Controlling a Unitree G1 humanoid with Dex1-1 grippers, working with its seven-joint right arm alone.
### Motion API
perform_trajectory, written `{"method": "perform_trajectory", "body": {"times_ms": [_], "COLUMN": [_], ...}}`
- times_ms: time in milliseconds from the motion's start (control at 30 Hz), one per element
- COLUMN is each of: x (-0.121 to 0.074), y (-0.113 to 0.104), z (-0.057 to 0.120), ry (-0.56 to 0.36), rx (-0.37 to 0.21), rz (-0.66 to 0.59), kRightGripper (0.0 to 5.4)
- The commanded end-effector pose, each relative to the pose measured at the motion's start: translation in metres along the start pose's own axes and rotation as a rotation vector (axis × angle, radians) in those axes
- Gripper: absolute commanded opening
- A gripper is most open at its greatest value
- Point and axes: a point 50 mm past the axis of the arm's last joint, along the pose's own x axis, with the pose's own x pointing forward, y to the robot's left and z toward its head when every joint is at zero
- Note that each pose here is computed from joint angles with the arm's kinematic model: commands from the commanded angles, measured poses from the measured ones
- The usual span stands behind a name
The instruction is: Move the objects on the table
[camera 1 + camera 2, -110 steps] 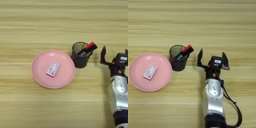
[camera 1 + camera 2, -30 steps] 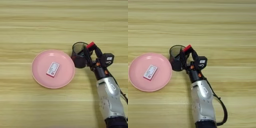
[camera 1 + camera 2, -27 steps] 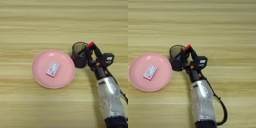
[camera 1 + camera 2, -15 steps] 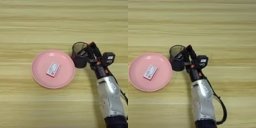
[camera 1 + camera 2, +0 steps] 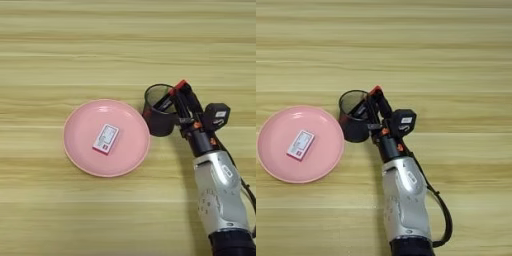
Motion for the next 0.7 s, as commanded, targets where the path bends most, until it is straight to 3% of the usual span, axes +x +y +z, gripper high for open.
{"method": "perform_trajectory", "body": {"times_ms": [33,700], "x": [0.011,0.009], "y": [0.009,0.016], "z": [0.025,0.043], "ry": [-0.123,-0.217], "rx": [-0.029,-0.008], "rz": [0.062,0.101], "kRightGripper": [1.05,1.04]}}
